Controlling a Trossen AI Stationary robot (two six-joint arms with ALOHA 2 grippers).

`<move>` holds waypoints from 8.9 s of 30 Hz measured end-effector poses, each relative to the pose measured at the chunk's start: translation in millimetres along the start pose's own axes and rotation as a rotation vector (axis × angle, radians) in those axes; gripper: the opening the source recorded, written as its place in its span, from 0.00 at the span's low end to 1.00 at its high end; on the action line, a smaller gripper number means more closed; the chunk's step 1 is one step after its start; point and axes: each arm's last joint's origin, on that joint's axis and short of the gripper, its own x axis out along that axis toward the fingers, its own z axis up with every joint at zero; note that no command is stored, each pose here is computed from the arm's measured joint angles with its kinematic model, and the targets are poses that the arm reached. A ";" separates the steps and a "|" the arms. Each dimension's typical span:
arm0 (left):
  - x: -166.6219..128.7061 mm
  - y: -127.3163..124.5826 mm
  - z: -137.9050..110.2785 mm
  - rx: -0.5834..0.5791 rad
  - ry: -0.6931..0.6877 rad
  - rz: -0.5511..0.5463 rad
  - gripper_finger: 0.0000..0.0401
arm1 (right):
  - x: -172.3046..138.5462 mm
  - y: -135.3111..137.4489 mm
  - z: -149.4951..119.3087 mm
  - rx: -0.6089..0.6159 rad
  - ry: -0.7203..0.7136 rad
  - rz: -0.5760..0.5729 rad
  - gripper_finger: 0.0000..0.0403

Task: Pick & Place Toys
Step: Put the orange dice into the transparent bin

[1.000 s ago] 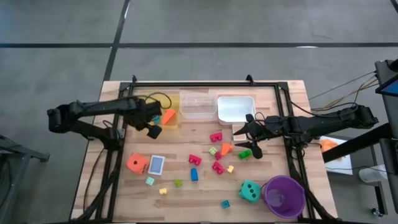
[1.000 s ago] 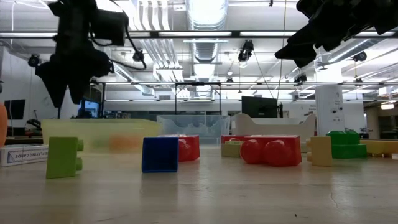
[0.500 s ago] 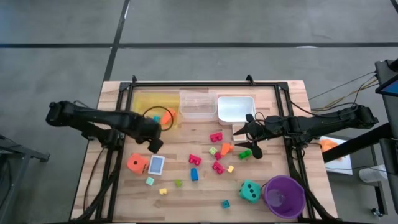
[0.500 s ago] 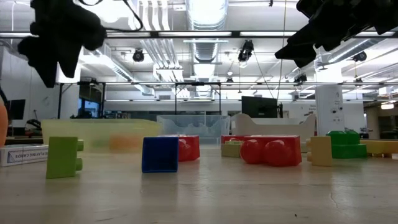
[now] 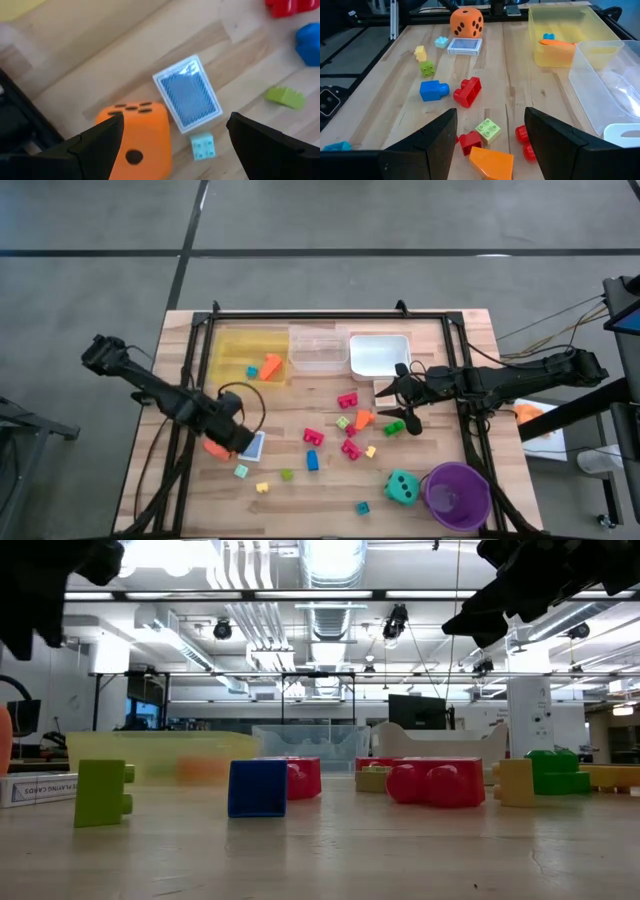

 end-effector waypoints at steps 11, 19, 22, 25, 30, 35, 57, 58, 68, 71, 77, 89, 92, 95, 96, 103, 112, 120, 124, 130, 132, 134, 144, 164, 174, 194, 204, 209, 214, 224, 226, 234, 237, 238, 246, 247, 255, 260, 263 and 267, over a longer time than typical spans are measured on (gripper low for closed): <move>-7.4 -32.5 -24.5 0.071 0.019 0.253 0.88 | 0.0 0.0 0.0 0.003 0.000 0.000 0.57; -0.6 -65.3 -31.0 0.124 0.024 0.320 0.88 | 0.0 0.1 0.0 0.002 0.000 0.001 0.57; 6.2 -68.0 -33.3 0.114 0.048 0.349 0.88 | 0.0 0.0 0.1 0.003 -0.001 0.001 0.57; 11.4 -67.2 -34.7 0.114 0.065 0.377 0.88 | 0.0 0.1 0.2 0.002 -0.001 0.001 0.57; 13.4 -66.5 -35.2 0.112 0.071 0.389 0.88 | 0.0 0.0 0.2 0.003 -0.001 0.001 0.57; 12.6 -66.1 -34.7 0.103 0.070 0.385 0.88 | 0.0 0.1 0.2 0.003 -0.001 0.001 0.57; 12.9 -67.1 -30.8 0.134 -0.057 0.370 0.88 | 0.0 0.0 0.2 0.079 -0.001 0.001 0.57; 12.9 -67.1 -30.8 0.136 -0.059 0.369 0.88 | 0.0 0.0 0.2 0.079 -0.001 0.001 0.57; 15.5 -74.5 -34.5 0.214 0.034 0.289 0.88 | 0.0 0.1 0.2 0.080 -0.001 0.001 0.57; 15.6 -74.6 -34.1 0.213 0.043 0.289 0.88 | 0.0 0.1 0.2 0.081 -0.001 0.001 0.57; 15.6 -74.5 -34.5 0.214 0.052 0.289 0.88 | 0.0 0.0 0.2 0.081 -0.001 0.001 0.57; 13.5 -68.2 -34.5 0.203 0.071 0.358 0.88 | 0.0 0.1 0.2 0.081 -0.001 0.001 0.57; 14.5 -70.3 -35.1 0.182 0.077 0.336 0.88 | 0.0 0.1 0.2 0.081 -0.001 0.001 0.57; 15.4 -72.6 -35.6 0.153 0.079 0.313 0.88 | 0.0 0.0 0.2 0.081 -0.001 0.001 0.57; 15.4 -72.4 -35.8 0.137 0.086 0.317 0.88 | 0.0 0.1 0.2 0.081 -0.001 0.001 0.57; 29.3 -60.3 -40.0 0.027 0.149 0.422 0.88 | 0.0 0.1 0.4 0.081 -0.002 0.001 0.57; 51.3 -48.6 -44.3 0.064 0.199 0.462 0.88 | 0.0 0.1 0.8 0.081 -0.006 0.001 0.57; 65.5 -44.8 -46.5 0.087 0.206 0.437 0.88 | -0.1 0.2 1.3 0.081 -0.011 0.002 0.57; 69.3 -39.8 -47.0 0.080 0.207 0.463 0.88 | -0.1 0.2 1.3 0.081 -0.011 0.002 0.57; 72.6 -35.7 -47.3 0.068 0.205 0.487 0.88 | -0.1 0.2 1.5 0.081 -0.013 0.002 0.57; 73.3 -34.5 -47.3 0.062 0.200 0.496 0.88 | -0.1 0.2 1.6 0.081 -0.014 0.002 0.57; 74.8 -33.1 -47.4 0.055 0.194 0.501 0.88 | -0.1 0.2 1.7 0.081 -0.014 0.003 0.57; 78.6 -30.1 -47.3 0.016 0.166 0.509 0.88 | -0.1 0.4 2.8 0.080 -0.026 0.004 0.57; 87.7 -24.5 -42.3 -0.040 0.187 0.517 0.88 | -0.1 0.4 3.4 0.080 -0.032 0.005 0.57; 87.7 -23.9 -40.8 -0.010 0.165 0.519 0.73 | -0.1 0.4 3.4 0.080 -0.032 0.005 0.57; 88.2 -22.6 -40.9 0.068 0.187 0.521 0.57 | -0.1 0.4 3.4 0.080 -0.032 0.005 0.57; 75.6 -29.1 -37.7 0.111 0.159 0.496 0.53 | -0.1 0.4 3.4 0.080 -0.032 0.005 0.57; 69.0 -32.2 -35.7 0.113 0.135 0.439 0.52 | -0.1 0.4 3.5 0.080 -0.034 0.006 0.57; 66.6 -33.5 -35.3 0.109 0.137 0.405 0.52 | -0.1 0.5 3.8 0.080 -0.036 0.006 0.57; 60.8 -38.4 -33.9 0.105 0.108 0.356 0.51 | -0.2 0.5 3.8 0.080 -0.036 0.006 0.57; 57.6 -39.1 -32.9 0.111 0.093 0.348 0.51 | -0.1 0.5 3.8 0.080 -0.036 0.006 0.57; 34.8 -35.3 -27.6 0.099 0.027 0.371 0.50 | -0.1 0.5 3.7 0.080 -0.036 0.006 0.57; 25.3 -36.3 -24.4 0.100 -0.024 0.338 0.50 | -0.1 0.5 3.7 0.080 -0.036 0.006 0.57; 22.0 -36.6 -22.6 0.099 -0.044 0.325 0.50 | -0.1 0.4 3.7 0.080 -0.036 0.006 0.57; 8.1 -34.6 -8.4 0.112 -0.140 0.270 0.48 | -0.1 0.4 3.8 0.080 -0.037 0.006 0.57; 8.5 -34.9 -6.6 0.120 -0.144 0.270 0.48 | -0.1 0.5 3.8 0.080 -0.037 0.006 0.57; 12.9 -38.4 13.5 0.140 -0.200 0.256 0.47 | -0.1 0.4 3.8 0.080 -0.038 0.006 0.57; 16.7 -43.7 31.7 0.181 -0.242 0.212 0.47 | -0.1 0.4 3.8 0.080 -0.038 0.006 0.57; 18.8 -46.6 43.4 0.210 -0.266 0.186 0.46 | -0.1 0.4 3.8 0.077 -0.038 0.006 0.57; 21.1 -49.0 58.4 0.229 -0.291 0.158 0.46 | -0.1 0.4 3.8 0.077 -0.038 0.006 0.57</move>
